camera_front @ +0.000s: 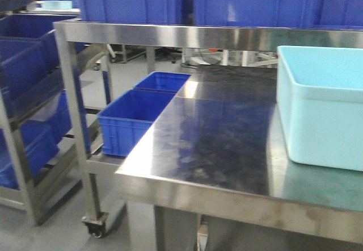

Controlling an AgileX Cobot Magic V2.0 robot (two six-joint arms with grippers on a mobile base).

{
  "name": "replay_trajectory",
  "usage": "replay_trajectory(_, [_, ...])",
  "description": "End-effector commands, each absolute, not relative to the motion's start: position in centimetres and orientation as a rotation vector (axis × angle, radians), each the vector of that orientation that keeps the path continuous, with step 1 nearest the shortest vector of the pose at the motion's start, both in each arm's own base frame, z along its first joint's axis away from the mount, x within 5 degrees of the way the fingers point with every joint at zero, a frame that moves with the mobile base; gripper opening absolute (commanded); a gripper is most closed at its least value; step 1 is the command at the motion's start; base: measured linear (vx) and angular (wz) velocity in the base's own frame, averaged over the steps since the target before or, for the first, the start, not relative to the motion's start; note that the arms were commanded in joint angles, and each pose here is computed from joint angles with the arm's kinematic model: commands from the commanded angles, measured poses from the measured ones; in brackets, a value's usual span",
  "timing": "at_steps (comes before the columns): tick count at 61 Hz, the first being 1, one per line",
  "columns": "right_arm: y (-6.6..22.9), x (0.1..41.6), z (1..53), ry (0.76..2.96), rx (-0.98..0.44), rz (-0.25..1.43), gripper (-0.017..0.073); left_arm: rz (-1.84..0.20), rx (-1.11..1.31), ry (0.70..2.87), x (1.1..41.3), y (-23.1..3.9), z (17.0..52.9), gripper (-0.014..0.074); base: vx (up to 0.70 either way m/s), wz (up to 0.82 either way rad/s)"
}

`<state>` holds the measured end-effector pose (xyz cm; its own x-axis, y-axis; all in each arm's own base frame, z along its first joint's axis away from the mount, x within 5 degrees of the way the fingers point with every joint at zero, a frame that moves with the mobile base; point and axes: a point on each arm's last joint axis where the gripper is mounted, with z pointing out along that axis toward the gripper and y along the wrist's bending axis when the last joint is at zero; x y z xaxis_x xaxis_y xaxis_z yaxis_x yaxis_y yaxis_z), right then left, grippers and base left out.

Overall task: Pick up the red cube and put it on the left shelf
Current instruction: 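Drive the base away from the table while holding the red cube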

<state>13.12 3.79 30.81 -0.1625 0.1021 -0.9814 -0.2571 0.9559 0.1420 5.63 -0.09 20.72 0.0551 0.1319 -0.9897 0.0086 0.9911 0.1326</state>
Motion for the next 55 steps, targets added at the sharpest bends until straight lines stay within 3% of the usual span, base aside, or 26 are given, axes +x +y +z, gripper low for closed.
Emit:
replay_trajectory(1, [3.75,13.09,32.59,1.589,-0.114,0.324,0.0049,0.089,0.108,1.452,5.72,-0.11,20.75,0.0106,-0.1,0.61])
replay_trajectory(55, [3.75,13.09,32.59,1.589,-0.114,0.324,0.0049,0.089,0.108,1.452,5.72,-0.11,20.75,0.0106,-0.11,0.4])
